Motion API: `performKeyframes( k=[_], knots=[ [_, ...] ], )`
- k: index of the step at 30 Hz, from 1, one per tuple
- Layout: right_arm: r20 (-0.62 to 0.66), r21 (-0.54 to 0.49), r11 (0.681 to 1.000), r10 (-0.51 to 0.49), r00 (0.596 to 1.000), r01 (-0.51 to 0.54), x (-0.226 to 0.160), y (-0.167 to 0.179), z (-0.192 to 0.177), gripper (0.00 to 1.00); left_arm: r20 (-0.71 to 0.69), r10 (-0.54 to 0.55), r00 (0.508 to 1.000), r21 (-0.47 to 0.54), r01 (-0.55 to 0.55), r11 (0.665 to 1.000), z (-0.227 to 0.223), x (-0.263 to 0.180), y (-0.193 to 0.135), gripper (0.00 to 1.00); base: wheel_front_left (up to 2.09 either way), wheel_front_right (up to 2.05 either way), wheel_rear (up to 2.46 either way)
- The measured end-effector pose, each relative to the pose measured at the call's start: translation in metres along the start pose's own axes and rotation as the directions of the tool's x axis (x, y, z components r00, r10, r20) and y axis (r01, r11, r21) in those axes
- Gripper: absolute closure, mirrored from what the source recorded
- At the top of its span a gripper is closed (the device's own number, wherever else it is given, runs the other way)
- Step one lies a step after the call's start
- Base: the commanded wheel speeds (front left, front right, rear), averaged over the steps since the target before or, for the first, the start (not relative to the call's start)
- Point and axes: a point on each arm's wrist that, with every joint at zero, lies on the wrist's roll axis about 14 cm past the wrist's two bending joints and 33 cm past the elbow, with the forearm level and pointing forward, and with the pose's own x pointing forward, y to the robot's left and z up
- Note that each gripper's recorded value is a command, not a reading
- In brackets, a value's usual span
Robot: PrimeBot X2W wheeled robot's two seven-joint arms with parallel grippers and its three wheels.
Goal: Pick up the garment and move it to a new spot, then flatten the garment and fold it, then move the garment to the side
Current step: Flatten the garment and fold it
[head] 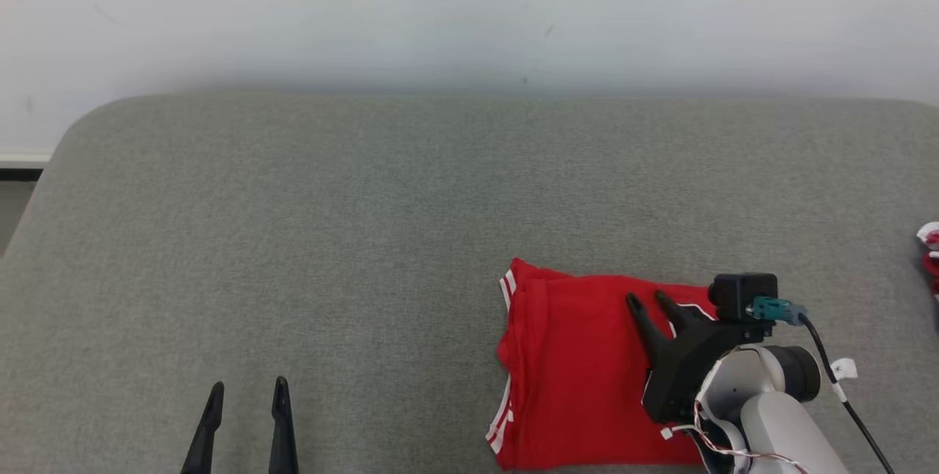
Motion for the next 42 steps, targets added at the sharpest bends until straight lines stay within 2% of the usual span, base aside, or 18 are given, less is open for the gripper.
performKeyframes(
  k=[1, 16, 23, 29, 42],
  knots=[
    [0.0, 0.0, 1.0, 0.0, 1.0, 0.0, 0.0, 0.0, 0.0, 1.0, 0.0, 0.0, 1.0, 0.0, 0.0, 1.0, 0.0, 0.0, 0.0, 0.0, 0.0, 0.0, 0.0],
    [-0.118, -0.035, 0.994, 0.104, 0.988, -0.108, 0.043, 0.038, -0.027, 1.0, 0.009, 0.059, 0.998, 0.014, -0.059, 0.998, 0.005, -0.012, 0.016, 0.0, 0.0, 0.0, 0.0],
    [-0.138, -0.045, 0.981, 0.181, 0.974, -0.189, 0.06, 0.067, -0.029, 1.0, -0.011, 0.104, 0.995, 0.016, -0.104, 0.994, 0.0, -0.02, 0.029, 0.0, 0.0, 0.0, 0.0],
    [-0.157, -0.055, 0.969, 0.229, 0.961, -0.24, 0.066, 0.086, -0.032, 1.0, -0.019, 0.127, 0.992, 0.016, -0.127, 0.992, -0.002, -0.025, 0.034, 0.0, 0.0, 0.0, 0.0],
    [-0.247, -0.096, 0.951, 0.262, 0.933, -0.292, 0.068, 0.103, -0.04, 1.0, -0.022, 0.128, 0.991, 0.005, -0.128, 0.992, -0.003, -0.026, 0.034, 0.0, 0.0, 0.0, 0.0]
  ],
)
